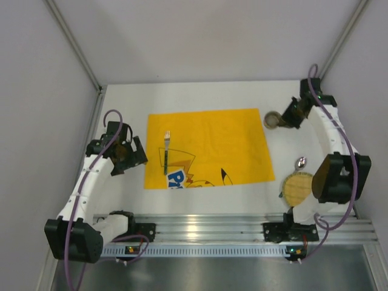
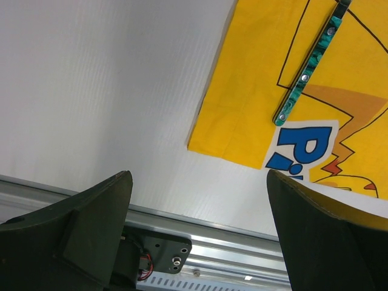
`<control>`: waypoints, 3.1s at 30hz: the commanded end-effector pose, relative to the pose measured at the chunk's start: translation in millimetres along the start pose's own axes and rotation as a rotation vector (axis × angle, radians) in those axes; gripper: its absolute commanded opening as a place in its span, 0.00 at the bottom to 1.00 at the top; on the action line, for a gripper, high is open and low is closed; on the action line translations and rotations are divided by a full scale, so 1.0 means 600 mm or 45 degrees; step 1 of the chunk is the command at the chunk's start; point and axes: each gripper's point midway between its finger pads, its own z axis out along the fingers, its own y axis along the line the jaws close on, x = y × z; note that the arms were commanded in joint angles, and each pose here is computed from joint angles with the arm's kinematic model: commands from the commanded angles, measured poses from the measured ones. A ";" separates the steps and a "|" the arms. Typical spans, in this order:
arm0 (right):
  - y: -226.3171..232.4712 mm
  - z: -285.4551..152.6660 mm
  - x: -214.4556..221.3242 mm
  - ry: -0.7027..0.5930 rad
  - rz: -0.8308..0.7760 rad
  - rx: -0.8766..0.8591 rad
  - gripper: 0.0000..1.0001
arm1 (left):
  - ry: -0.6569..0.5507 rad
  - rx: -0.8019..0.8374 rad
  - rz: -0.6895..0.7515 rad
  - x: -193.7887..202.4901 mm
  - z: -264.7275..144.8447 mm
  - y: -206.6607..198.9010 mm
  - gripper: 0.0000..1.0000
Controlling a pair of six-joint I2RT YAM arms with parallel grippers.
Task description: Set the dinner table for one person
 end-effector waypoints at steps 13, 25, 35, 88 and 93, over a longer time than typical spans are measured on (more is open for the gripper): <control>0.267 0.175 0.041 0.207 -0.325 0.020 0.00 | -0.068 -0.026 -0.014 -0.013 0.000 0.006 0.98; 0.256 0.142 0.025 0.200 -0.439 -0.008 0.72 | -0.101 -0.001 -0.016 -0.017 -0.009 0.003 0.98; -0.110 -0.039 -0.011 0.054 0.052 0.219 0.89 | -0.114 0.040 -0.003 -0.017 -0.014 -0.004 0.98; 0.043 0.114 -0.150 -0.097 0.201 -0.158 0.77 | -0.024 -0.023 0.016 -0.005 0.013 -0.002 0.98; -0.049 0.047 -0.137 -0.152 0.256 -0.106 0.78 | -0.025 -0.016 0.016 -0.005 0.012 -0.003 0.98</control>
